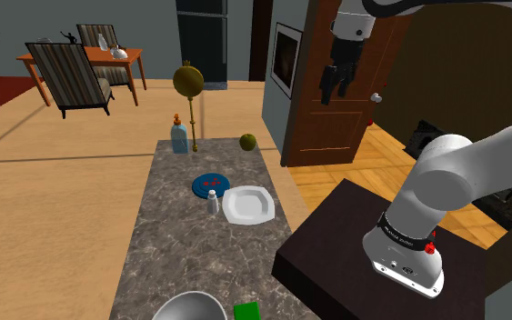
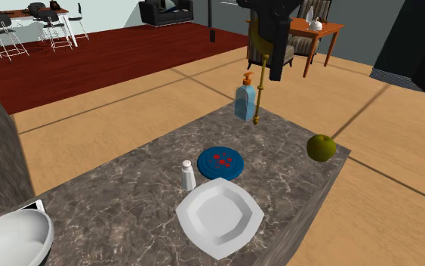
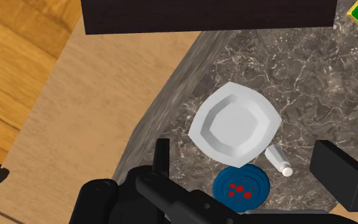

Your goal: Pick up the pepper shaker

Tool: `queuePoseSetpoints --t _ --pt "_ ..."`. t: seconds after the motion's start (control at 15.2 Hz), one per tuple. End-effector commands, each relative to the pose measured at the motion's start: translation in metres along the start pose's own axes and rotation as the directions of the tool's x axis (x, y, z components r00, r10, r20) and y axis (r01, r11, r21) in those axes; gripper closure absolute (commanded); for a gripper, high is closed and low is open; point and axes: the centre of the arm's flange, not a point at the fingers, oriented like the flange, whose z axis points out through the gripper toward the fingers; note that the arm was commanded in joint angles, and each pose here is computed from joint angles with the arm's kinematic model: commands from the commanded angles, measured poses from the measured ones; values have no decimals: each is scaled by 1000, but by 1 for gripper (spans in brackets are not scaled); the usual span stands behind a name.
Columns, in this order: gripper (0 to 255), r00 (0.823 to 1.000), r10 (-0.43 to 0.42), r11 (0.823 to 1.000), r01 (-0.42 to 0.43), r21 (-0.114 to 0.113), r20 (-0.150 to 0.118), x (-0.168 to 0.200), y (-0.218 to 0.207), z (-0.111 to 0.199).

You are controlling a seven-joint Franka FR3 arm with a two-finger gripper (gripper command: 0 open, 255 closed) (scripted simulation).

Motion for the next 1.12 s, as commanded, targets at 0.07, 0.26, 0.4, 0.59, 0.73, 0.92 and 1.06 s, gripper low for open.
queuePoseSetpoints --t 0.07,0.26,0.4,0.59,0.73,0.92,1.06 --pt "0 1000 -1 1000 1 3 0 7 -5 10" --pt "0 1000 -3 1000 3 12 2 27 -20 40" --pt "0 1000 -4 1000 4 18 2 40 -31 60" --pt "0 1000 -6 1000 6 27 4 60 -46 89" --pt "0 1000 -7 999 7 33 4 74 -57 109" --pt "0 1000 -9 999 9 42 6 94 -73 139" --pt "0 1000 -11 999 10 48 6 107 -84 158"
